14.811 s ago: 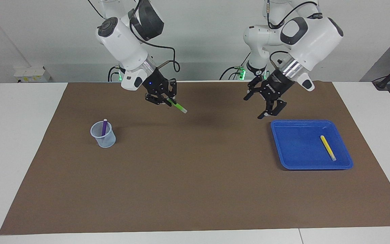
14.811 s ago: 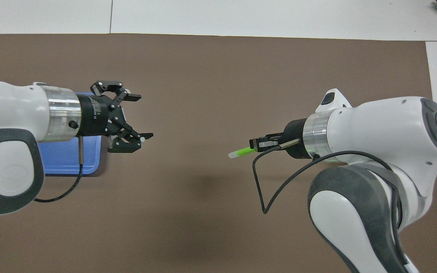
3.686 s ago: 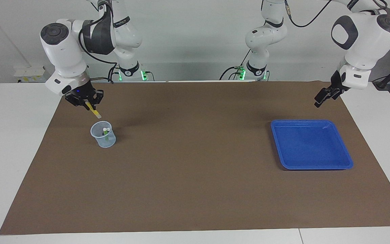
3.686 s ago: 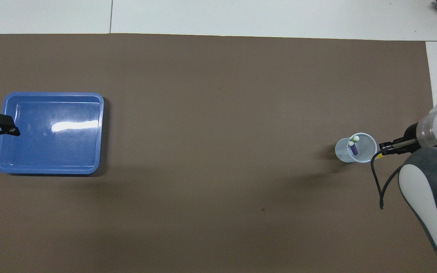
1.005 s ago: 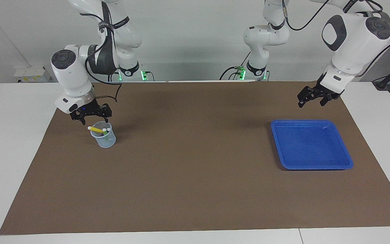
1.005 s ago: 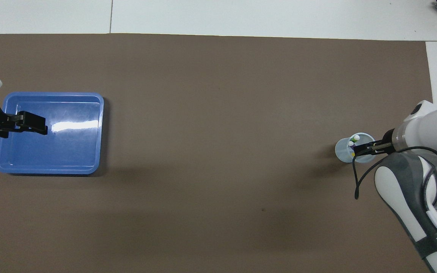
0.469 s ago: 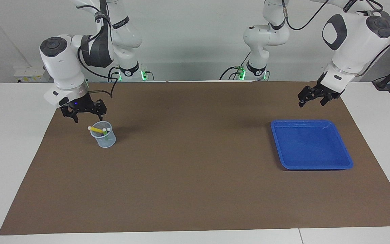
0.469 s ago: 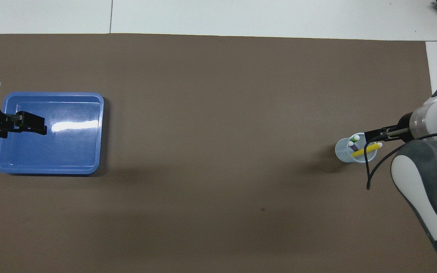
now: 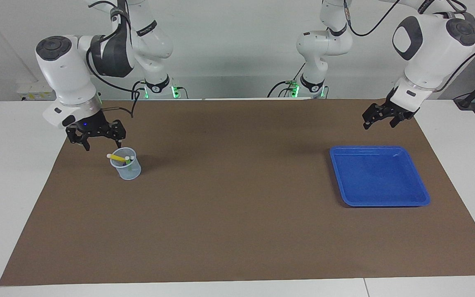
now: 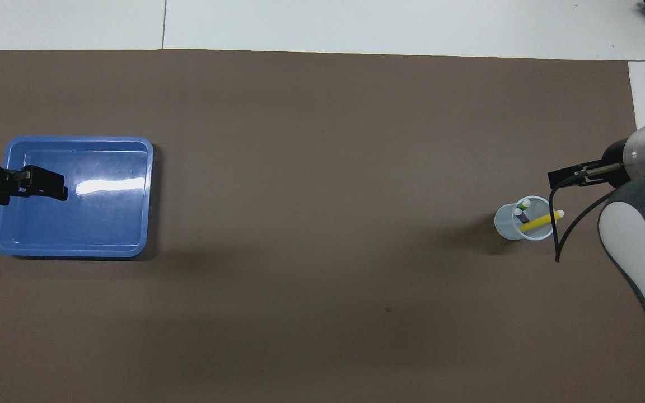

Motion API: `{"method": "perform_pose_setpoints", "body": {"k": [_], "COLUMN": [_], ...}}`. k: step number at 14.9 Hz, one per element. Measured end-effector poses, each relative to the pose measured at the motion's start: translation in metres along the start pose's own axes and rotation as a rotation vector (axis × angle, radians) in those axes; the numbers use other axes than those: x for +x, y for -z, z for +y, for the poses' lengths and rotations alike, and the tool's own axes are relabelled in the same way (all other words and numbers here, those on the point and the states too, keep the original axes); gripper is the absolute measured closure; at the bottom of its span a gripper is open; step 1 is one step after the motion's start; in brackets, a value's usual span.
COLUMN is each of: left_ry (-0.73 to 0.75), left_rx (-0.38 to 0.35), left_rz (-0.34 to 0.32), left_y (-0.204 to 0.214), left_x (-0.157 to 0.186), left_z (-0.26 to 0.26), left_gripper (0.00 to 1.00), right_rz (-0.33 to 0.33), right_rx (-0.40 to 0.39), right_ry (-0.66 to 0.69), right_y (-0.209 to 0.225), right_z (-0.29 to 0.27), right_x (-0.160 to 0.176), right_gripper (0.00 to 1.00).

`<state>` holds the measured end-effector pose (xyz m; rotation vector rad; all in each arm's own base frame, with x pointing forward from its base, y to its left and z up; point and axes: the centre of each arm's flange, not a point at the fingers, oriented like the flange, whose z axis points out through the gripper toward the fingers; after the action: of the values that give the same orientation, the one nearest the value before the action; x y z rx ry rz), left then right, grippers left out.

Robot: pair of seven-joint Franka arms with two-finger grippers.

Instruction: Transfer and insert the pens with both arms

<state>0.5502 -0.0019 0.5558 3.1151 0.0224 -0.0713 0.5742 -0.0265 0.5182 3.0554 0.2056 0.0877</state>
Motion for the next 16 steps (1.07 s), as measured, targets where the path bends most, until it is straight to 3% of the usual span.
{"method": "perform_pose_setpoints", "body": {"k": [6,10,16], "left_ry": [-0.001,-0.001,-0.001], "left_rx": [-0.001,-0.001,-0.001], "left_rz": [0.016,0.017,0.018], "left_y": [0.008,0.009,0.01], "left_x": [-0.004,-0.004,-0.005], "left_z": [0.0,0.0,0.0], "left_gripper": [0.0,0.0,0.0], "right_rz": [0.019,0.028,0.032], "right_rx": [-0.004,0.048,0.044], "right_ry": [-0.001,-0.056,-0.084], "right_y": [0.062,0.067,0.078], "right_z": [0.0,0.016,0.032], "right_x": [0.007,0.006,0.005], "right_gripper": [0.0,0.0,0.0]}}
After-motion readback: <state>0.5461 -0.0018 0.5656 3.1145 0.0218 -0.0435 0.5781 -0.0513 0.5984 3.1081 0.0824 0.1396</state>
